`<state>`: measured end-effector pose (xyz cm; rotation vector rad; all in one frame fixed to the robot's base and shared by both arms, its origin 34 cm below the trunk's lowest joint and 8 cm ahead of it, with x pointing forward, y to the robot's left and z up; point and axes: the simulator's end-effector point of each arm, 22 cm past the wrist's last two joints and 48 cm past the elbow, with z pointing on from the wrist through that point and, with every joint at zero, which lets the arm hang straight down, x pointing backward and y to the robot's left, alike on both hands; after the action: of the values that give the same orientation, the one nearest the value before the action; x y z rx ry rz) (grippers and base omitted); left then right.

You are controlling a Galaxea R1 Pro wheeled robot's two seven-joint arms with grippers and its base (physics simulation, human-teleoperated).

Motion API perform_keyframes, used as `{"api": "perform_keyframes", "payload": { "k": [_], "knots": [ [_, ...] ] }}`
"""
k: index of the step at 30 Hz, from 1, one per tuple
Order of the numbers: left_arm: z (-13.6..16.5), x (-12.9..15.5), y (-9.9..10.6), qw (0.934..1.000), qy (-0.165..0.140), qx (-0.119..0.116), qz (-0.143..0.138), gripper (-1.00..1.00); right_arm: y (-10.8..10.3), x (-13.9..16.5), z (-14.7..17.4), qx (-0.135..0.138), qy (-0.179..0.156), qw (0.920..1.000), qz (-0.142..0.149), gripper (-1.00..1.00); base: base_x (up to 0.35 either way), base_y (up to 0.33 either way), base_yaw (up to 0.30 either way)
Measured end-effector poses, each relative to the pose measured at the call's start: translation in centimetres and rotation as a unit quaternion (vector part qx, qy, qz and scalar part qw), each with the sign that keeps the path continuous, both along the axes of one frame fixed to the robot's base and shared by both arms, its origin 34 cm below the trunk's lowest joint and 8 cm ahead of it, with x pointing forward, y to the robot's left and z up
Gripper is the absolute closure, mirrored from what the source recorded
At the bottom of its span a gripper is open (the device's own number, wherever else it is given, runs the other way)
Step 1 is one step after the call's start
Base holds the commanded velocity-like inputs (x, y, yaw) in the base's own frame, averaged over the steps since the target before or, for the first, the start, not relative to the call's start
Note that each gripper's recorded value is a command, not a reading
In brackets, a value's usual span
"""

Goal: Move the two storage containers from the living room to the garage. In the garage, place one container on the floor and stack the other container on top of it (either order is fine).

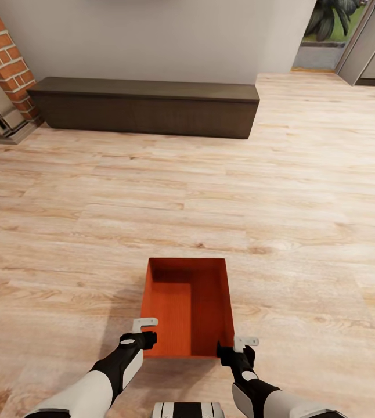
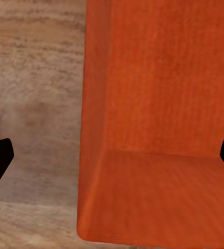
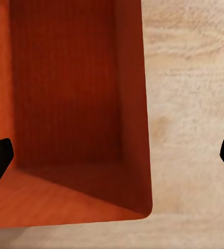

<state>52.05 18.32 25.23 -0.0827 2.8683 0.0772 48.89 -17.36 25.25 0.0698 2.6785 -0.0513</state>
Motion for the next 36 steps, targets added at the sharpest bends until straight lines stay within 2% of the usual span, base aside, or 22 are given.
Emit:
{"api": "perform_keyframes", "payload": {
  "k": [9,29,36],
  "knots": [
    [-1.9,-0.3,0.1,1.0,-0.001,0.0,0.0,-1.0,-0.5,-0.4,-2.0,-0.003,0.001,1.0,-0.001,-1.0,0.0,0.0,0.0],
    [-1.8,-0.2,0.2,1.0,-0.003,0.001,0.001,-1.0,-0.8,-0.4,-2.0,-0.002,0.002,1.0,-0.005,-1.0,0.001,0.0,0.0],
    [-1.9,-0.2,0.4,1.0,-0.003,0.002,0.002,-1.0,-0.5,-0.4,-2.0,0.005,0.0,1.0,-0.003,-1.0,0.118,0.0,0.0]
  ]
}}
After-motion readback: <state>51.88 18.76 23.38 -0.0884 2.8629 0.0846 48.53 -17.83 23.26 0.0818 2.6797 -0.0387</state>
